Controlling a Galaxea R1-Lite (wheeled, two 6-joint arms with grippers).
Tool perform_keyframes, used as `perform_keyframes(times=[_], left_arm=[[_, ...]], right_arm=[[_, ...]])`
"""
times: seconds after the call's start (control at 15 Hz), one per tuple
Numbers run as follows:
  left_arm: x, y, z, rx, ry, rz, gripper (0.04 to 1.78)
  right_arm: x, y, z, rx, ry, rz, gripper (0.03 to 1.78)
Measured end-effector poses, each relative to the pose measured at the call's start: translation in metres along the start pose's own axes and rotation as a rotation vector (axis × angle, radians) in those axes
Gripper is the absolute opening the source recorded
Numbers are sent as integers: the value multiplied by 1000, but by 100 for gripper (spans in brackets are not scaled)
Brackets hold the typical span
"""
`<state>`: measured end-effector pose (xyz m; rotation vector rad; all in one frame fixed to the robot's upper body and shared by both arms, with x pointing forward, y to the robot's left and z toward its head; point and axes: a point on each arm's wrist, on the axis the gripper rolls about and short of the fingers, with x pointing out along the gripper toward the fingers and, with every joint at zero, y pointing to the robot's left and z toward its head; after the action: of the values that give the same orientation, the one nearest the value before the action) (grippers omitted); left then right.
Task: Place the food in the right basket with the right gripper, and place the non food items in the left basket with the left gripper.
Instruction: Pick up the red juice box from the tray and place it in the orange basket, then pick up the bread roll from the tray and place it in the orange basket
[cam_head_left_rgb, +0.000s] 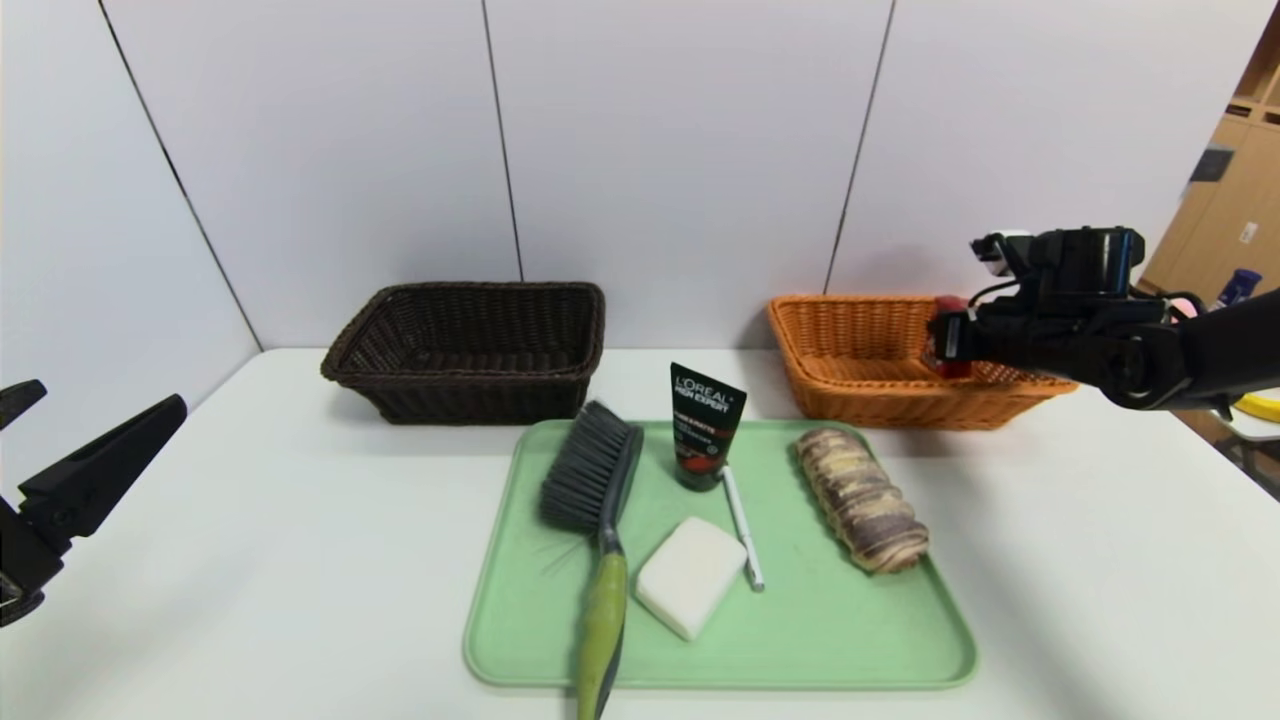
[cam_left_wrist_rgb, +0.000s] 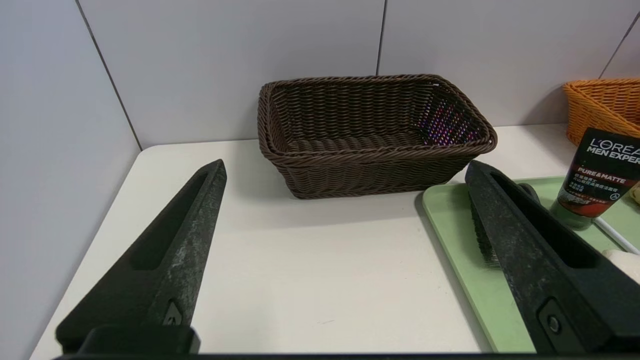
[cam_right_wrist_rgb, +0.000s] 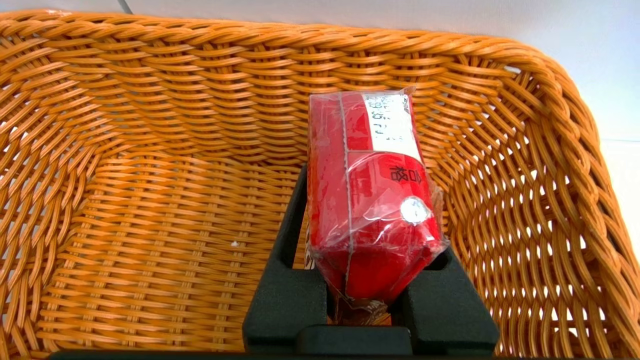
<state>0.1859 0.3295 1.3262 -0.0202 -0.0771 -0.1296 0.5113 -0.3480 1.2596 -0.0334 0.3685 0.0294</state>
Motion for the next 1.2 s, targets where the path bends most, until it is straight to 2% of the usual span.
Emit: perform_keyframes(times=[0.27, 0.47, 0.6, 0.67, 0.8, 0.87, 1.0, 1.07, 1.2], left_arm=[[0, 0, -1, 0, 2, -1, 169], [0, 0, -1, 0, 2, -2, 169], [0, 0, -1, -2, 3, -2, 169], [0, 0, -1, -6, 4, -2, 169], [1, 0, 0, -10, 4, -2, 169], [1, 0, -1, -15, 6, -2, 169], [1, 0, -2, -27, 11, -2, 169], [1, 0, -3, -29, 13, 0, 169], [1, 0, -3, -31, 13, -1, 169]], right_arm=[[-1, -1, 2, 1, -15, -23, 93], [-10, 1, 11, 2, -42, -22, 118], [-28, 8, 25, -1, -79, -6, 130], [-45, 20, 37, -2, -107, 22, 135], [-84, 61, 56, 13, -138, 133, 143], [-107, 85, 63, 30, -135, 210, 146], [-148, 120, 64, 65, -91, 334, 152], [-165, 131, 58, 70, -49, 375, 154], [-181, 137, 41, 60, 8, 369, 158]])
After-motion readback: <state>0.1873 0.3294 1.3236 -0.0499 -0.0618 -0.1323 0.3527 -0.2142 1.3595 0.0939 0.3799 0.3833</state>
